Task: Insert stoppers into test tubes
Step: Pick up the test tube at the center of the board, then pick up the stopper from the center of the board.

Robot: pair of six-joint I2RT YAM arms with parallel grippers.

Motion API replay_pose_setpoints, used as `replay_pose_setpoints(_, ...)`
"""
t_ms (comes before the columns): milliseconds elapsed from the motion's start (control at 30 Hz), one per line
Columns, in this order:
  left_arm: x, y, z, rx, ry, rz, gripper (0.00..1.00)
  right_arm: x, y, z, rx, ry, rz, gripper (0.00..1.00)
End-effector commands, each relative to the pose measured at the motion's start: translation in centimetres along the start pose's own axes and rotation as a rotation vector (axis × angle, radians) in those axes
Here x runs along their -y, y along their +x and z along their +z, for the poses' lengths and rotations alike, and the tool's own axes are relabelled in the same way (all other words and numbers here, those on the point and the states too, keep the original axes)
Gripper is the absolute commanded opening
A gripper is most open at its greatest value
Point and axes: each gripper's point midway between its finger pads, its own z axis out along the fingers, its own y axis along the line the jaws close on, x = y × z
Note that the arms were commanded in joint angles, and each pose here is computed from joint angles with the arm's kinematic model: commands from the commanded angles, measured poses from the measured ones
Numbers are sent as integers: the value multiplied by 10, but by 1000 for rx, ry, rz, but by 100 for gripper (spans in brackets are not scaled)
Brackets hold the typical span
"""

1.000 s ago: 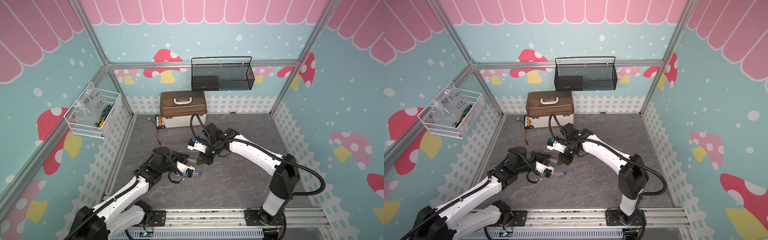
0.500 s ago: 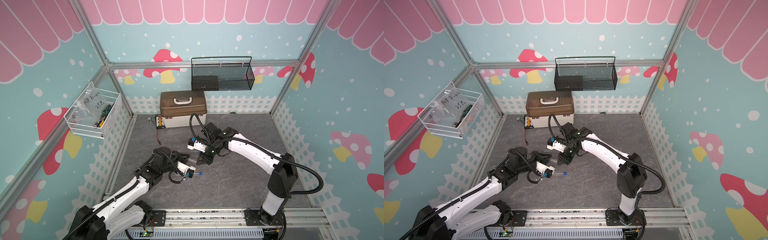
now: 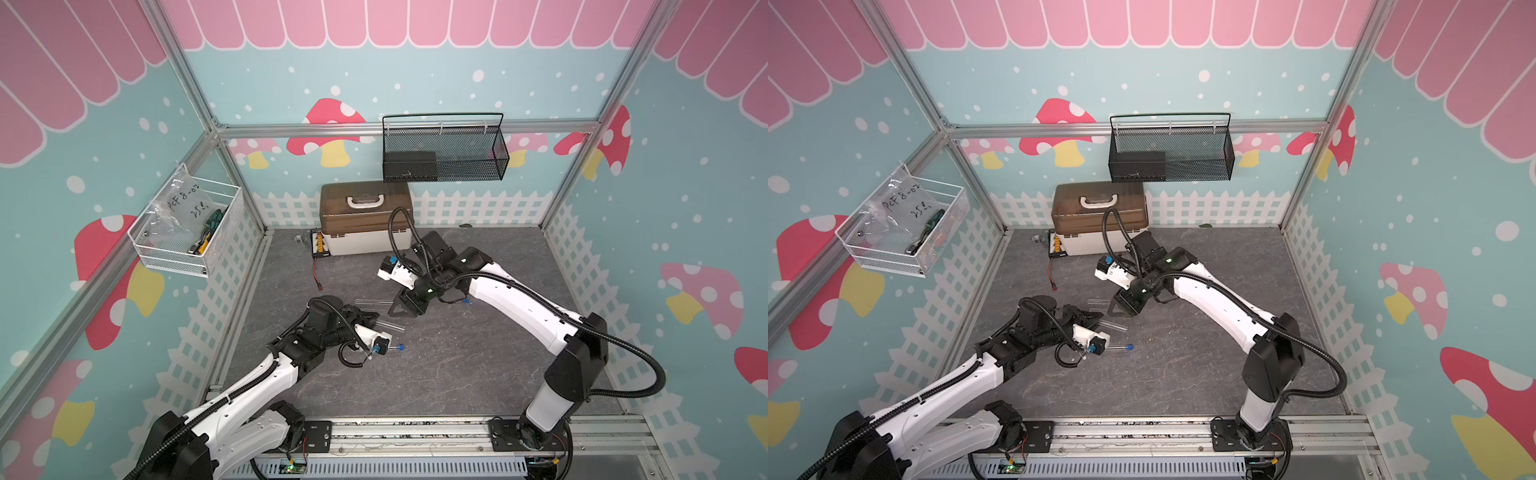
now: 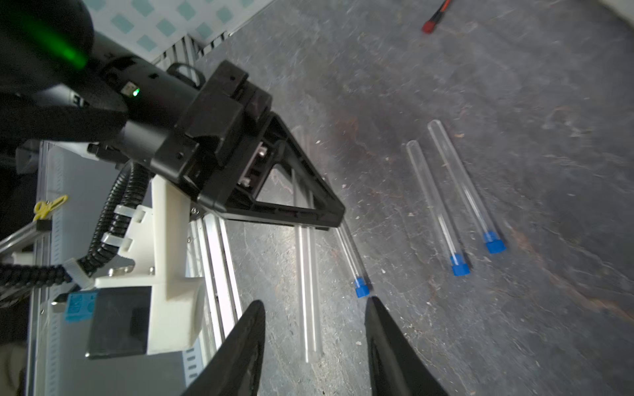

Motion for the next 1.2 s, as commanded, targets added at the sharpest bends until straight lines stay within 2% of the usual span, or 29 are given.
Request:
replay_pose_setpoints(0, -18, 0, -3, -14, -38, -275, 0, 47, 13, -27, 68, 216, 83, 46)
replay_pose_setpoints(167, -22, 11, 10, -54, 41, -560, 0, 116, 69, -49, -26, 567, 151, 44)
replay_pose_setpoints(267, -25, 12, 20, -42, 98, -679, 0, 140, 91, -53, -82, 679, 188, 44)
replay_pose_setpoints(333, -25, 12, 25, -36, 111, -703, 0, 152, 100, -55, -85, 728, 262, 45)
replay_pose_setpoints(433, -27, 13, 30, -19, 93, -713, 0, 173, 115, -67, -95, 872, 444, 43)
replay_pose_setpoints(500, -29, 13, 31, -6, 64, -707, 0, 187, 131, -78, -114, 1007, 622, 43)
replay_pose_setpoints(533, -29, 14, 31, -3, 50, -702, 0, 190, 137, -78, -133, 1028, 687, 43)
replay_pose_setpoints(633, -29, 17, 30, -9, 21, -690, 0, 193, 141, -65, -150, 1001, 795, 43)
replay_pose_setpoints(767, -28, 19, 27, -12, 1, -682, 0, 207, 136, -47, -185, 969, 753, 43)
replay_pose_setpoints(833, -27, 19, 26, -6, -8, -680, 0, 214, 133, -36, -236, 917, 679, 43)
replay_pose_setpoints(900, -27, 18, 25, 2, -17, -678, 0, 216, 132, -24, -326, 850, 518, 44)
replay_pose_setpoints(1000, -27, 17, 25, 5, -19, -673, 0, 226, 148, -22, -486, 832, 305, 44)
replay_pose_setpoints(1067, -28, 17, 25, 6, -23, -669, 0, 230, 163, -17, -572, 771, 259, 44)
replay_pose_setpoints(1167, -28, 17, 25, 9, -21, -668, 0, 226, 178, -7, -607, 650, 284, 44)
